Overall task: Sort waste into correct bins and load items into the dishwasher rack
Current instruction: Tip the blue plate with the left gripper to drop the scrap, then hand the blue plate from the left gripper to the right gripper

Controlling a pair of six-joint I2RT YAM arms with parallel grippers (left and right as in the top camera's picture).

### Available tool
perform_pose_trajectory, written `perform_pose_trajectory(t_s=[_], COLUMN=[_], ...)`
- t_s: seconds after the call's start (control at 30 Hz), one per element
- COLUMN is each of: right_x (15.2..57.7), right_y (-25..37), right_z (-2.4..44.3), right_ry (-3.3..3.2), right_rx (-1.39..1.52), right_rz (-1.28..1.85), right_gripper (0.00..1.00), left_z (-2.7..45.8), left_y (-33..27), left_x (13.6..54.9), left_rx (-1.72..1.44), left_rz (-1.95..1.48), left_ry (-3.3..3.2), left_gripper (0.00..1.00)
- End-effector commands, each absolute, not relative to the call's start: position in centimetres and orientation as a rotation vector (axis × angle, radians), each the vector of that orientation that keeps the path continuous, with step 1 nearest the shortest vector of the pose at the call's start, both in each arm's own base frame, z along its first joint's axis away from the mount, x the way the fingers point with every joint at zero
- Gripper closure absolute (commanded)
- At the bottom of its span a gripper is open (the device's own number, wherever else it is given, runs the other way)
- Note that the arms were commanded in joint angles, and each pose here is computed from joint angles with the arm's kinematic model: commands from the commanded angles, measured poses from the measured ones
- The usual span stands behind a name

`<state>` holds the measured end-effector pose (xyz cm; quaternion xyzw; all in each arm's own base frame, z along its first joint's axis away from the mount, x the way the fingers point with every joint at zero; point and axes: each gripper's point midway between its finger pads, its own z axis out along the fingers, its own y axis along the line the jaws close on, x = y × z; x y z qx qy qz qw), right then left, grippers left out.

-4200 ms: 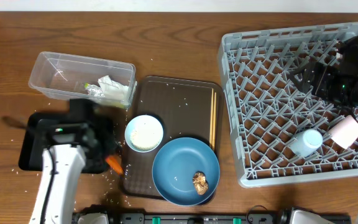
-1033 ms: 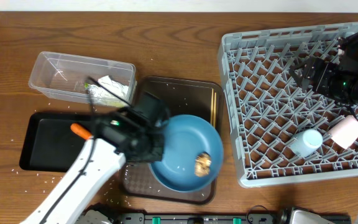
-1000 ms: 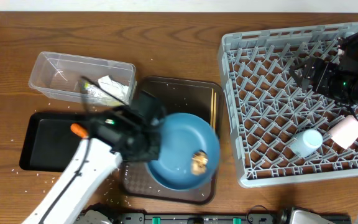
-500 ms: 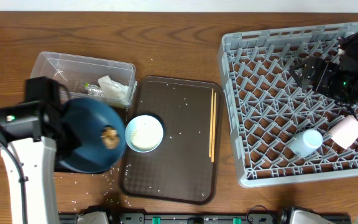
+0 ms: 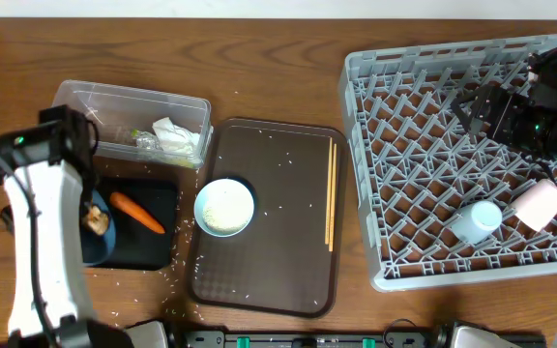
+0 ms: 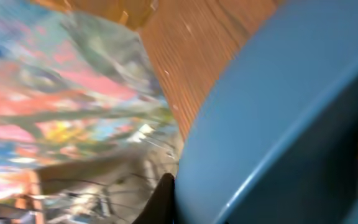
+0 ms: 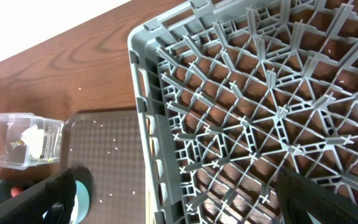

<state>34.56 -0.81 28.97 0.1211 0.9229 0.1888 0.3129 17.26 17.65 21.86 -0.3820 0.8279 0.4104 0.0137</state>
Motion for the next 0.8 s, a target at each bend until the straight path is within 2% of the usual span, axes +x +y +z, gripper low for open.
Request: perform_pose_trajectory(t_s=[0.0,0.13,0.37,0.77], right_x=[34.6,34.9,35.1,34.8], right_y=[-0.6,-0.7,-0.7,-0.7], right_z=[28.9,29.1,29.3,29.0], right_ry=[2.435,2.422,2.411,2.428], right_rx=[0.294,0.288,0.283,0.286], right_rz=[0.494,0.491,0.488,0.491], right_gripper=[0.04,0.04,0.04,0.04], left_z=[23.7,23.1,23.1,23.0], left_y=[18.8,18.2,17.4,16.7], left_x=[18.6,20.8,22.4,21.5], left_rx=[-1.042,-0.874,-0.67,-0.767], left_rz=[1.53,1.633,1.761,1.66], left_ry=[2.456,2.468,2.479,2.514], left_gripper=[0.94,0.94,0.94,0.94])
